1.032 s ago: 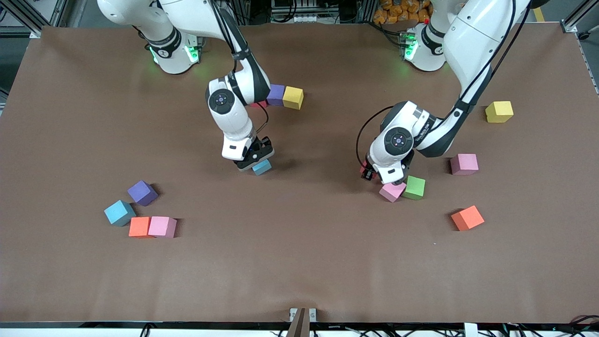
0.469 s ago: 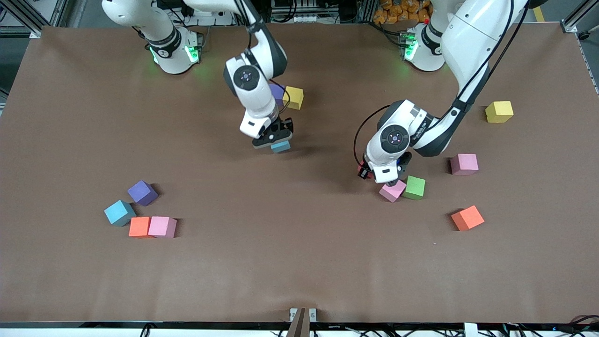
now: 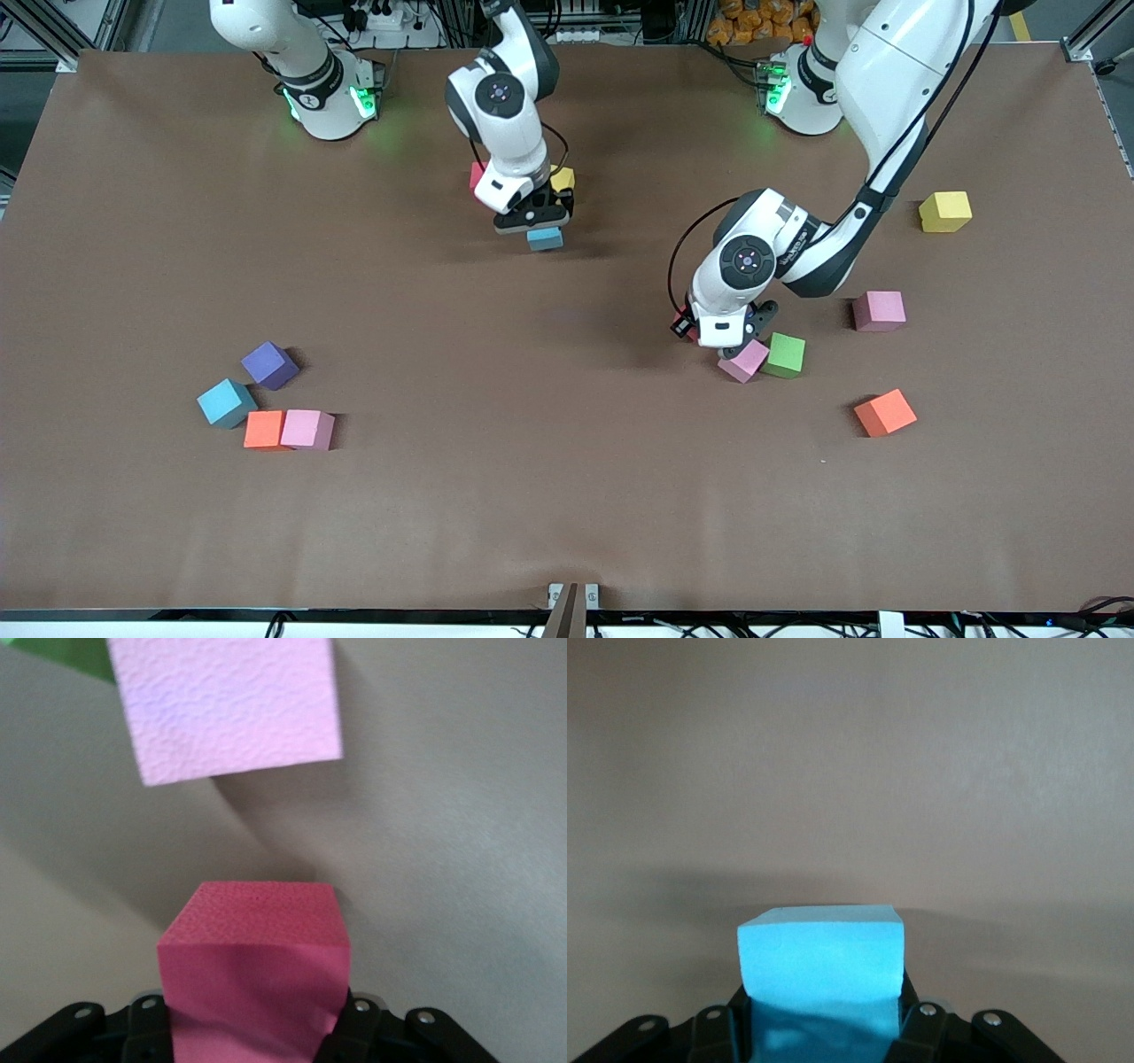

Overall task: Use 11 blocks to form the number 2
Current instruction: 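Lower the cyan cube against the purple cube and open the right gripper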

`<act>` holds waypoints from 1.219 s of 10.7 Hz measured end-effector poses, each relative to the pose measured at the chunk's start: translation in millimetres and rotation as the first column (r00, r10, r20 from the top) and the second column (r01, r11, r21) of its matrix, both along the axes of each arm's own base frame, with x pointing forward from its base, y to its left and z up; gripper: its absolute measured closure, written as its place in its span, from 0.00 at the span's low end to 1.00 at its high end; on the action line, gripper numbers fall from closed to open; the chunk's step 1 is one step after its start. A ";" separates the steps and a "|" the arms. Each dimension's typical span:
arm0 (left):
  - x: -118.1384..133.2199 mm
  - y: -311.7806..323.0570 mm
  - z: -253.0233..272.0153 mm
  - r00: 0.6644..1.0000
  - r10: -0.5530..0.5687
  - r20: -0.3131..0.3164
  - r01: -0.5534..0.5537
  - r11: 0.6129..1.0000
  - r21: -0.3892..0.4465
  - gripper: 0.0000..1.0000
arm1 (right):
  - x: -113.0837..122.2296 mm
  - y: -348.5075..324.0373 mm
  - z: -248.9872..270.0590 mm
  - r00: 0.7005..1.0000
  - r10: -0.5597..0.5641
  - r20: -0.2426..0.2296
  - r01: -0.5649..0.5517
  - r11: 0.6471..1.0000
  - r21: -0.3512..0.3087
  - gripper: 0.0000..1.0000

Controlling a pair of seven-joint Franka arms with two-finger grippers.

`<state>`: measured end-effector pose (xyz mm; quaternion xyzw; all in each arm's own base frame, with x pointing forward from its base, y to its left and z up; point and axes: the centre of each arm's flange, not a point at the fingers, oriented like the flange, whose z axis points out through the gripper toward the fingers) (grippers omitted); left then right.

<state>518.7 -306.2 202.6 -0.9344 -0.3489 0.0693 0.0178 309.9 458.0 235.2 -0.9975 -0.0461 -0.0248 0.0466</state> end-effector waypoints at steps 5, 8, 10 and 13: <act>2.2 2.0 0.9 0.978 -0.207 0.037 0.206 0.978 0.043 0.43 | -18.1 -2.4 0.1 0.995 -0.088 0.049 0.088 0.996 -0.005 0.42; 1.4 2.9 0.0 0.970 -0.242 0.034 0.240 0.969 0.059 0.43 | -23.6 -0.5 -12.1 0.991 -0.109 0.082 0.111 0.994 -0.017 0.42; 1.0 3.1 -0.2 0.969 -0.246 0.031 0.244 0.968 0.060 0.43 | -26.7 0.8 -16.6 0.989 -0.116 0.089 0.119 0.993 -0.024 0.42; 0.3 3.6 -0.8 0.968 -0.250 0.024 0.248 0.967 0.063 0.43 | -34.7 5.6 -18.6 0.987 -0.134 0.094 0.137 0.990 -0.021 0.42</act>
